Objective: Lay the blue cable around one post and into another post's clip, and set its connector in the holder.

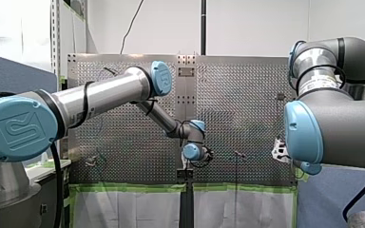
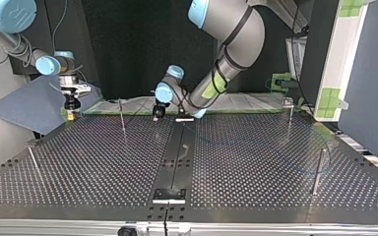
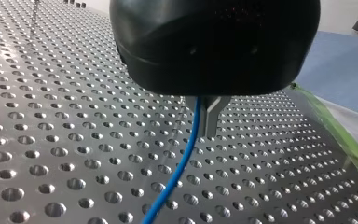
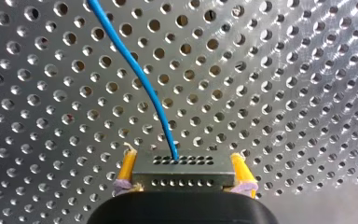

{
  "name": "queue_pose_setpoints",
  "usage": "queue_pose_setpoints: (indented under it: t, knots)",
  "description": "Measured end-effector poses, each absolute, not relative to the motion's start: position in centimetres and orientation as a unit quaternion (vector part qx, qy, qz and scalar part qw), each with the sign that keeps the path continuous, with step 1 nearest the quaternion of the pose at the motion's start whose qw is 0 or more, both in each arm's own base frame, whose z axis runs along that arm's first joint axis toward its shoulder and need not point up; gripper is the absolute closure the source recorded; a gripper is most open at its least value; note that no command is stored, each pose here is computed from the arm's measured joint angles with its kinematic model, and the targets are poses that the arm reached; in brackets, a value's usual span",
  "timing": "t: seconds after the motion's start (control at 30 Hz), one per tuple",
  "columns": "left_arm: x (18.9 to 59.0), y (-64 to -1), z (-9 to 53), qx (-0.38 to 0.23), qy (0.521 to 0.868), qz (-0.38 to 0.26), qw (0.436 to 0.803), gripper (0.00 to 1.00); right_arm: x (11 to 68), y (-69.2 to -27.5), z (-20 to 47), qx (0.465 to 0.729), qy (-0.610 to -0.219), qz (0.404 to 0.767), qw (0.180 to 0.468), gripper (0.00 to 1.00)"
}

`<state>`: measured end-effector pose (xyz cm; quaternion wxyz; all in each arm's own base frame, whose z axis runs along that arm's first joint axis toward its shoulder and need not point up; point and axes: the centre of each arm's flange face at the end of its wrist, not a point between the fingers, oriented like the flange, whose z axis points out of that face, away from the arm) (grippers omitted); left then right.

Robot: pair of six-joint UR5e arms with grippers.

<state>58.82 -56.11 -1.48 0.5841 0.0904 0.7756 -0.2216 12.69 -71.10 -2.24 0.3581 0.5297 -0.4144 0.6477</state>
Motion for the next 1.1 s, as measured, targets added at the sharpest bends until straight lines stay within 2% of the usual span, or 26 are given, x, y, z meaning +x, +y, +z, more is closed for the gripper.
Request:
queue_pose_setpoints:
  t: [0.43,0.67,0.97,1.1]
  knots:
    - [59.4,-55.7,-1.3,0.091,0.776,-0.225,0.583,0.99,13.4,-72.6,-2.0,0.533,-0.407,0.644,0.368,1.00]
    - [59.7,-55.4,-1.2,0.090,0.778,-0.221,0.581,0.99,13.4,-73.5,-4.6,0.545,-0.422,0.616,0.382,1.00]
    - [60.0,-55.3,-0.9,0.089,0.779,-0.219,0.581,0.99,13.3,-75.6,-3.6,0.550,-0.422,0.593,0.411,1.00]
    - [60.2,-55.2,-0.9,0.088,0.780,-0.219,0.580,0.99,13.4,-75.7,-3.5,0.552,-0.429,0.586,0.409,1.00]
